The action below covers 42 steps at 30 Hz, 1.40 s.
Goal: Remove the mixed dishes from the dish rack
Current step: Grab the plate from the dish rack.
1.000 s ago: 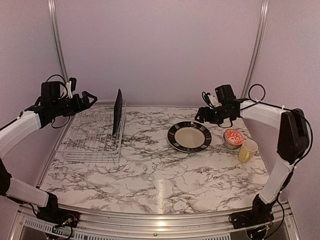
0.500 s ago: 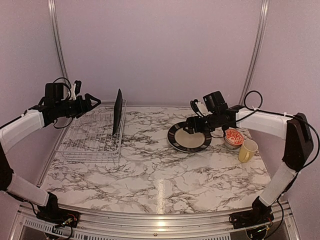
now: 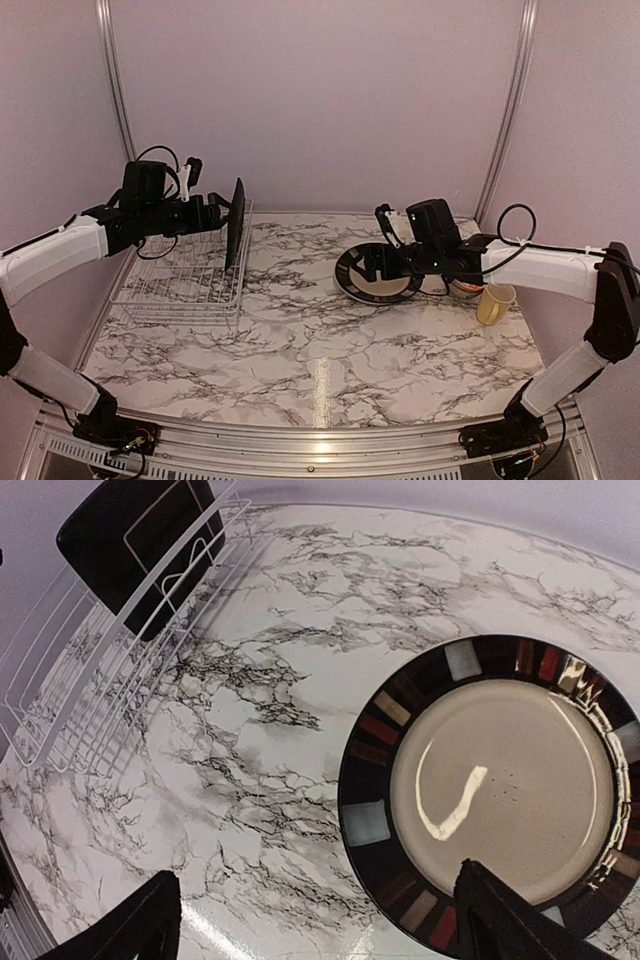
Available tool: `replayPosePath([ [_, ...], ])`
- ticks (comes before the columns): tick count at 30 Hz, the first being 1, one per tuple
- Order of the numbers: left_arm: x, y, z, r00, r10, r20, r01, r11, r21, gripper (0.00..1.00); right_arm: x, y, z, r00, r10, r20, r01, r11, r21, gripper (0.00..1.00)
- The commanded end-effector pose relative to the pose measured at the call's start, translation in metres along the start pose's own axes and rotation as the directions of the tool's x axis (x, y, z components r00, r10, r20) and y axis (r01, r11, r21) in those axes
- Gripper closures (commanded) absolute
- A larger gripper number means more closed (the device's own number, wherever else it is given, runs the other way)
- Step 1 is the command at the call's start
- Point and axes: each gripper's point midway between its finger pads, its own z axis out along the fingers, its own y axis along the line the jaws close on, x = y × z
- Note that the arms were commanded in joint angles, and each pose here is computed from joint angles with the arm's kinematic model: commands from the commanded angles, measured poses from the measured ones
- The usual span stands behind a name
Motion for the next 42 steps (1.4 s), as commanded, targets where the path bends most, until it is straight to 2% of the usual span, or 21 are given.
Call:
replayPosePath([
  [1, -0.021, 0.018, 0.017, 0.999, 0.040, -0.010, -0.042, 0.978, -0.205, 0.13, -0.012, -0.006, -0.019, 0.997, -0.004, 0.083, 0.001, 0.999, 0.040, 0.06],
  [7, -0.035, 0.041, 0.040, 0.999, -0.012, -0.045, -0.006, 0.931, -0.365, 0.15, -0.014, -0.006, -0.037, 0.993, 0.000, 0.120, -0.005, 0.999, 0.042, 0.02],
  [11, -0.033, 0.041, 0.049, 0.999, -0.018, -0.044, -0.001, 0.922, -0.388, 0.16, -0.016, -0.008, -0.047, 0.989, -0.008, 0.147, 0.000, 0.998, 0.057, 0.01],
  [21, -0.011, 0.053, 0.078, 0.991, -0.009, -0.137, -0.057, 0.882, -0.468, 0.17, -0.015, -0.007, -0.050, 0.987, -0.013, 0.157, 0.006, 0.999, 0.047, 0.02],
  [24, -0.009, 0.060, 0.083, 0.988, -0.006, -0.154, -0.073, 0.865, -0.496, 0.24, -0.013, -0.007, -0.050, 0.987, -0.014, 0.159, 0.008, 0.999, 0.039, 0.02],
  [31, -0.006, 0.063, 0.092, 0.985, -0.011, -0.173, -0.080, 0.859, -0.506, 0.48, -0.008, -0.009, -0.050, 0.988, -0.010, 0.154, 0.002, 0.999, 0.047, 0.01],
  [35, -0.007, 0.063, 0.094, 0.984, -0.004, -0.178, -0.088, 0.857, -0.507, 0.58, -0.009, -0.009, -0.049, 0.989, -0.005, 0.147, -0.002, 0.999, 0.049, 0.01],
  [42, -0.008, 0.062, 0.101, 0.979, 0.015, -0.205, -0.116, 0.861, -0.495, 0.63, -0.005, -0.009, -0.042, 0.992, 0.002, 0.127, -0.008, 0.999, 0.044, 0.01],
])
